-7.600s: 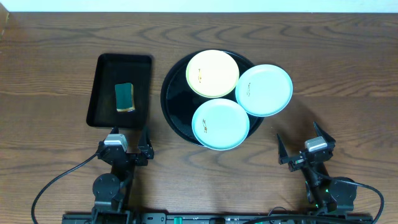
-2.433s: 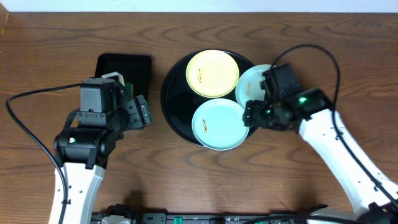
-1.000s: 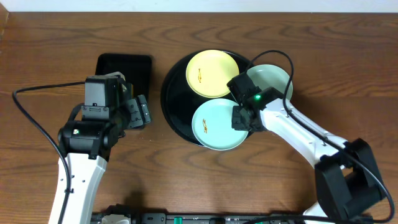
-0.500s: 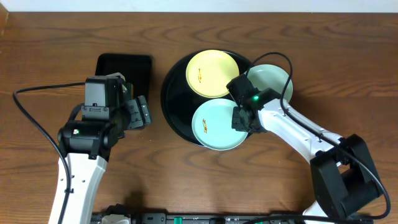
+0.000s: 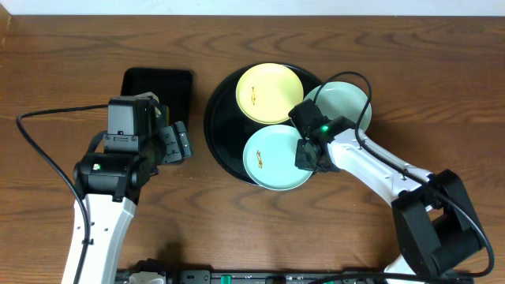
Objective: Clean dirty plates on tray and stack at the side
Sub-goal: 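Grasp the rim of the right pale blue plate with the right gripper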
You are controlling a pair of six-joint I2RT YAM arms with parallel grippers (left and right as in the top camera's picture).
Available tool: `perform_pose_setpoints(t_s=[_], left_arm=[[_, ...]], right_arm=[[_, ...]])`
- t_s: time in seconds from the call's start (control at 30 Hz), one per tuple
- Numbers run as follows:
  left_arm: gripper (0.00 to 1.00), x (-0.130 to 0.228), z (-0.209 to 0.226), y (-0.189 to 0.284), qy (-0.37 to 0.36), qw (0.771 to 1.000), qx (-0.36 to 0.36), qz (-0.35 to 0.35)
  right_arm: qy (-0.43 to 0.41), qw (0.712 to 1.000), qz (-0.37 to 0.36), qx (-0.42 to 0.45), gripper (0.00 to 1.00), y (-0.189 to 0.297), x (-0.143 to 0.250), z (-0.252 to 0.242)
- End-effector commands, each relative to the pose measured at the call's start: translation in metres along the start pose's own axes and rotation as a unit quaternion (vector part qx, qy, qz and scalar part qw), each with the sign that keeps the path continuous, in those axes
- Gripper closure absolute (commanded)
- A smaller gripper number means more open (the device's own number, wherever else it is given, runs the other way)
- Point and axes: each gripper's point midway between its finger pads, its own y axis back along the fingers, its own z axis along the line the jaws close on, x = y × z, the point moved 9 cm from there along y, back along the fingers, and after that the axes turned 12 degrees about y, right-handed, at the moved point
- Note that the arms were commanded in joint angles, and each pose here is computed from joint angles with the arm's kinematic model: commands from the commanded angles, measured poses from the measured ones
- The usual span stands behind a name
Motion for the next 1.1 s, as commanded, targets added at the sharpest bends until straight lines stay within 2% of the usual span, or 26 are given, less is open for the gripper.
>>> perform_pose_setpoints(t_s=[0.0,0.03,0.07,0.33,0.53,0.7,1.0,1.07], left_arm=[[0.15,-0.003,0.0,0.002,0.003,1.0,-0.004,-0.006],[0.15,-0.003,0.0,0.002,0.003,1.0,-0.004,-0.006],[0.15,-0.003,0.0,0.002,0.003,1.0,-0.004,-0.006],[0.15,-0.005,0.003,0.002,0.003,1.0,-0.024,-0.018],[0.15,-0.006,0.002,0.002,0.003,0.999,-0.024,-0.024],[0.15,-0.009,0.001,0.002,0.003,0.999,-0.021,-0.032],[0.14,-0.021,0.005,-0.028,-0.009,0.996,-0.078,-0.035],[0.1,-0.024,0.004,-0.041,-0.008,0.996,-0.083,-0.028]], right_arm=[[-0.014,1.0,0.001,0.01,0.89,-0.003,0.001,-0.002],[-0.014,1.0,0.001,0.01,0.91,-0.003,0.001,-0.002],[-0.014,1.0,0.001,0.01,0.98,-0.003,0.001,-0.002],[-0.009,1.0,-0.017,0.001,0.99,0.007,-0.006,0.001],[0.026,0.993,-0.108,-0.029,0.99,0.063,-0.034,0.007],[0.043,0.984,-0.169,-0.023,0.99,0.095,-0.041,0.004],[0.056,0.985,-0.165,-0.011,0.99,0.088,-0.04,0.004],[0.055,0.984,-0.169,-0.013,0.99,0.088,-0.041,0.005]])
